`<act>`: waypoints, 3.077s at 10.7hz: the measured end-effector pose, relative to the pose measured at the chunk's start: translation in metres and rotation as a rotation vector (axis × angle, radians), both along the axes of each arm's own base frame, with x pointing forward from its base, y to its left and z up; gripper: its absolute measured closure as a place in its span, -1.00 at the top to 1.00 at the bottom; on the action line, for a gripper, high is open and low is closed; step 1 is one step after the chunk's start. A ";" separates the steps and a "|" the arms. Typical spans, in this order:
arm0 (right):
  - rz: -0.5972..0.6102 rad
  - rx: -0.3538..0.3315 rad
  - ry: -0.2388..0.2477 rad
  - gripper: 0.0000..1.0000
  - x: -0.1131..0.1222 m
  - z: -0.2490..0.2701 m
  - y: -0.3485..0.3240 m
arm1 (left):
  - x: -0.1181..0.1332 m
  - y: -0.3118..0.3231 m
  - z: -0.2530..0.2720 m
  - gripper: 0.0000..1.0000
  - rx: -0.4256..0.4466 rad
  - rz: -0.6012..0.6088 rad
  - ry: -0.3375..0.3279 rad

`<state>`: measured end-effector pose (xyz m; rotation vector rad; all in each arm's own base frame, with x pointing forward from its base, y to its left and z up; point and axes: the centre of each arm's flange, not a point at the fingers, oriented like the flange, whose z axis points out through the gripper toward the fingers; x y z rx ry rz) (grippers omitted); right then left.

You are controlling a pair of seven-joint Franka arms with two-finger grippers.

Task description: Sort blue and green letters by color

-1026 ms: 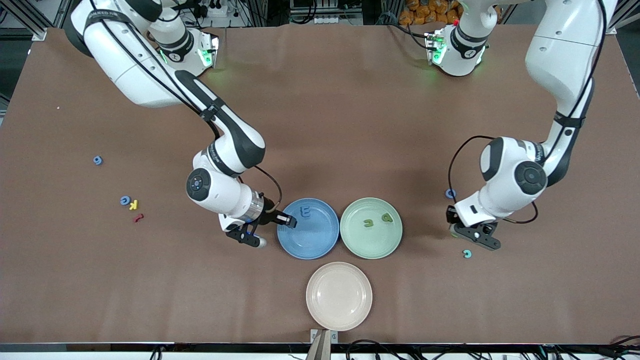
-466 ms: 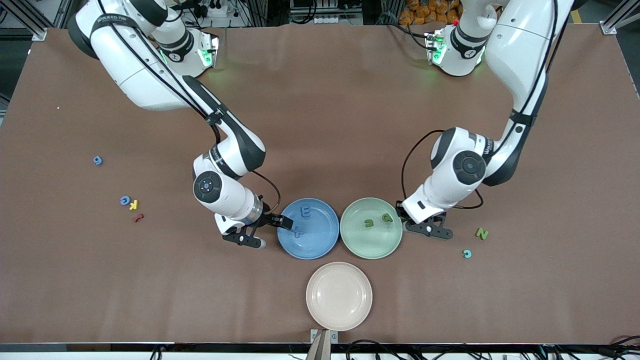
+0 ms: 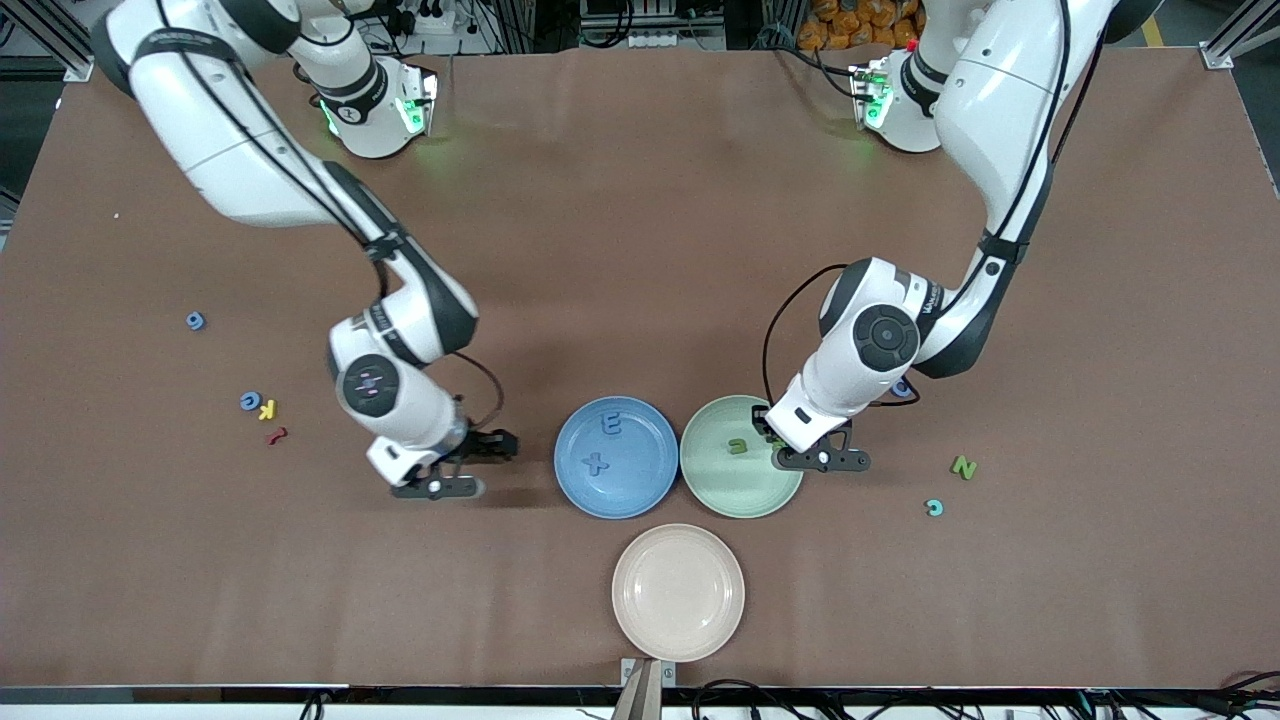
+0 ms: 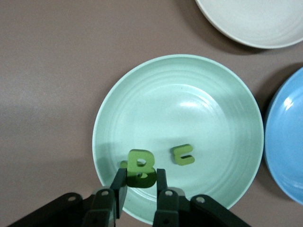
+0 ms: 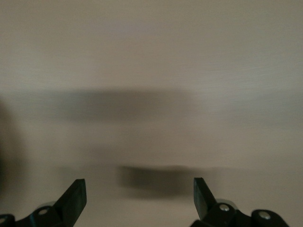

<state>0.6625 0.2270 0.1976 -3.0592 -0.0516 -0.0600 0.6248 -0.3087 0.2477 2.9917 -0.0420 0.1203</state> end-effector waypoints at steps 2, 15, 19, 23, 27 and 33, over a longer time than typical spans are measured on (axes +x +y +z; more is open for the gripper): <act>0.104 -0.031 0.000 1.00 0.005 0.007 -0.082 | 0.003 0.000 0.001 0.09 -0.003 0.013 -0.004; 0.482 -0.054 0.033 1.00 -0.086 -0.014 -0.388 | 0.055 0.191 -0.007 1.00 0.104 -0.385 -0.018; 0.506 -0.047 0.046 1.00 -0.091 -0.020 -0.378 | 0.055 0.259 -0.019 1.00 0.112 -0.482 -0.006; 0.528 -0.068 0.039 1.00 -0.090 -0.019 -0.380 | 0.054 0.291 -0.030 1.00 0.169 -0.510 -0.009; 0.531 -0.072 0.024 1.00 -0.091 -0.028 -0.383 | 0.047 0.288 -0.052 1.00 0.161 -0.514 -0.033; 0.529 -0.067 0.016 1.00 -0.092 -0.035 -0.383 | 0.044 0.286 -0.068 1.00 0.156 -0.514 -0.053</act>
